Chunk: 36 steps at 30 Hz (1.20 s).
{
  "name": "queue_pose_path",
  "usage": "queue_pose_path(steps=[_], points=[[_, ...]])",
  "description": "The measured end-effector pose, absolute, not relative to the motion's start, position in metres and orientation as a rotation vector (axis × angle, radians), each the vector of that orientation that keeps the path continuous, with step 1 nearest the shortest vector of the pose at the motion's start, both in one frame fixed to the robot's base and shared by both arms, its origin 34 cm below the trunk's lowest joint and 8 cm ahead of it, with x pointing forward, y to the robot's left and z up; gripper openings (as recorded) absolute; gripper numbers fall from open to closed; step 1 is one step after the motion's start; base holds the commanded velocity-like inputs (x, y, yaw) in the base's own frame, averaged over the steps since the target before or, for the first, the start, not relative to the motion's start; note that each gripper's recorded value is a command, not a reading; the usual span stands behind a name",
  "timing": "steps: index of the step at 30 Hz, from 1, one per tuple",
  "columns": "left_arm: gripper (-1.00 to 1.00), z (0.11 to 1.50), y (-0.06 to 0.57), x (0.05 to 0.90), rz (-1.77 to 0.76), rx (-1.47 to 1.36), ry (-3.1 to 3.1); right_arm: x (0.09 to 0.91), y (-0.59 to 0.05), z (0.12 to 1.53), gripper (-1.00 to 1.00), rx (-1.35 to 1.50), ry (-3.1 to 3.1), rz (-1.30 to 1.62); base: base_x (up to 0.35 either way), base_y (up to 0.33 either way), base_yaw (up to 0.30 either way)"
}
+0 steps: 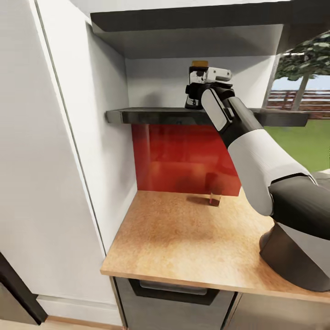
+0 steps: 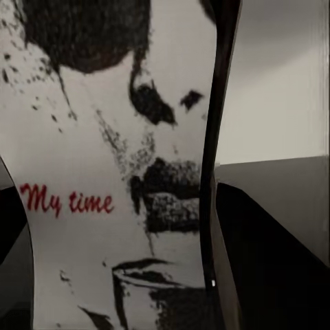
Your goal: Set up a coffee station on the kitchen countertop: keep the coffee maker on the countertop, move the bottle of coffee from the kitchen shelf to the counter next to the coffee maker, place a paper coffee filter on top of the coffee maker, put the saucer next to the coffee maker with the coffee cup on the saucer, and place the electric kettle next to the coffee maker.
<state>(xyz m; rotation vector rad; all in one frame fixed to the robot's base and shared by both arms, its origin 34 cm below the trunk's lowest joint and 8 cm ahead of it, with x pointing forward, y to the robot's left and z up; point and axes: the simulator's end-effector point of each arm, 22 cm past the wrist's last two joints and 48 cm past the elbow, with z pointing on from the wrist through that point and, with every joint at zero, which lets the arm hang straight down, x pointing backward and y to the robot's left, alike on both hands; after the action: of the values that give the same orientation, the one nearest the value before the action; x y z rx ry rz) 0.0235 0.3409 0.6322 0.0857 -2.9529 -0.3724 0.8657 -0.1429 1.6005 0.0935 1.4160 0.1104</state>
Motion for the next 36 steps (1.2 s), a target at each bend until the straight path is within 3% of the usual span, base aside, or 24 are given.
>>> queue_pose_path(steps=[12,36], points=[[1.00,0.632,0.342,0.024,-0.375,0.086,-2.955,0.840,-0.132,1.645,-1.00,0.073,1.311,0.158,-0.314,0.000,0.000],[1.00,0.632,0.343,0.024,-0.379,0.087,-2.958,0.735,0.042,1.637,-1.00,-0.715,1.180,0.847,-0.005,0.000,0.000]])
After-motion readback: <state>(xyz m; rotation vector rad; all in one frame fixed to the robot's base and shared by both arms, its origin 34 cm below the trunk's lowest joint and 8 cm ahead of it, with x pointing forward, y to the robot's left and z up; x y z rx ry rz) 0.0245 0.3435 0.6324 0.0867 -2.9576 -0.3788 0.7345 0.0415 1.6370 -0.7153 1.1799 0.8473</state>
